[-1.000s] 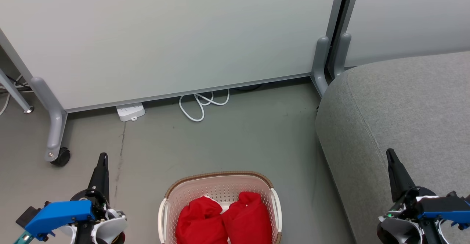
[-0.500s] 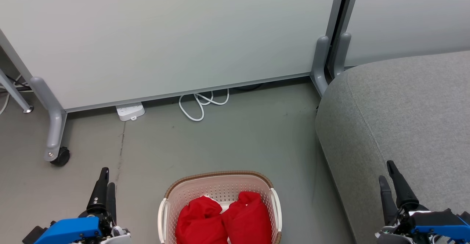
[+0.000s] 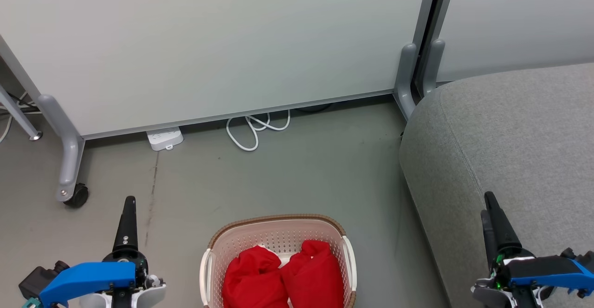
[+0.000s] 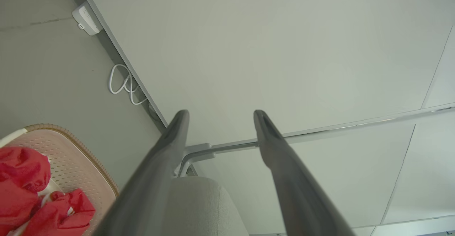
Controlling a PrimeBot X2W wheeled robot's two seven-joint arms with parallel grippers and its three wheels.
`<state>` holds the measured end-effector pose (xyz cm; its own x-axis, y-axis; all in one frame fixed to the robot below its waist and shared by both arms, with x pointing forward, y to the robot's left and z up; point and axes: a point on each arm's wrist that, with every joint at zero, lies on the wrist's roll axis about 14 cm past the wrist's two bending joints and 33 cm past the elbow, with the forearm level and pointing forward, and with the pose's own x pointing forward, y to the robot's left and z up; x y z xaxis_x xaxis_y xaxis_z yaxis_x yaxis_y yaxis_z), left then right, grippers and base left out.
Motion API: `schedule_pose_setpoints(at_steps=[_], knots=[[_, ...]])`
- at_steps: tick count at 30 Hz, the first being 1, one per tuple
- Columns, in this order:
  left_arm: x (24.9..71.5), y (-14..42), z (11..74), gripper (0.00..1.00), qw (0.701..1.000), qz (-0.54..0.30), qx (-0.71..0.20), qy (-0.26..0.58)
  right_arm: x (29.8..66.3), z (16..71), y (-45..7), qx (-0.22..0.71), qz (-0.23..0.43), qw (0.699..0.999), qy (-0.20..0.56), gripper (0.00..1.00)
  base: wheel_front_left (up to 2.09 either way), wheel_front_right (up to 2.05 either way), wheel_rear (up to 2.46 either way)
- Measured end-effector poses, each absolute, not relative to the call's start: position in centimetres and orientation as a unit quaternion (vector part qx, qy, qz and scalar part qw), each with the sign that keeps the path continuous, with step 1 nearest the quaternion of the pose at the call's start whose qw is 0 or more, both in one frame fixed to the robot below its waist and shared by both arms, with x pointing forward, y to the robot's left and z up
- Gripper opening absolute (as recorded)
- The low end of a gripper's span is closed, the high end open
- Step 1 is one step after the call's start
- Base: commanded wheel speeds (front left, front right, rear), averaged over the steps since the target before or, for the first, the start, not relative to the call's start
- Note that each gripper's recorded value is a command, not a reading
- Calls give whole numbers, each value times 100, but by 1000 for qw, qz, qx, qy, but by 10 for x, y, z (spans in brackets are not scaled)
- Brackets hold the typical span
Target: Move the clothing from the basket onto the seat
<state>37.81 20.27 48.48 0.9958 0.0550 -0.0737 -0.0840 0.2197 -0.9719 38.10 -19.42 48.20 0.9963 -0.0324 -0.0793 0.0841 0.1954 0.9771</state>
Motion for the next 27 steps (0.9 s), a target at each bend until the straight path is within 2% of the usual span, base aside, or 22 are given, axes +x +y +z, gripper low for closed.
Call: schedule_pose_setpoints(at_steps=[16, 27], knots=[[385, 200, 503, 100, 868, 30, -495, -8, 388, 496, -178, 507, -5, 862, 14, 100, 0, 0, 0], [386, 186, 507, 100, 919, 12, -394, -4, 392, 502, -165, 421, 18, 907, 10, 100, 0, 0, 0]])
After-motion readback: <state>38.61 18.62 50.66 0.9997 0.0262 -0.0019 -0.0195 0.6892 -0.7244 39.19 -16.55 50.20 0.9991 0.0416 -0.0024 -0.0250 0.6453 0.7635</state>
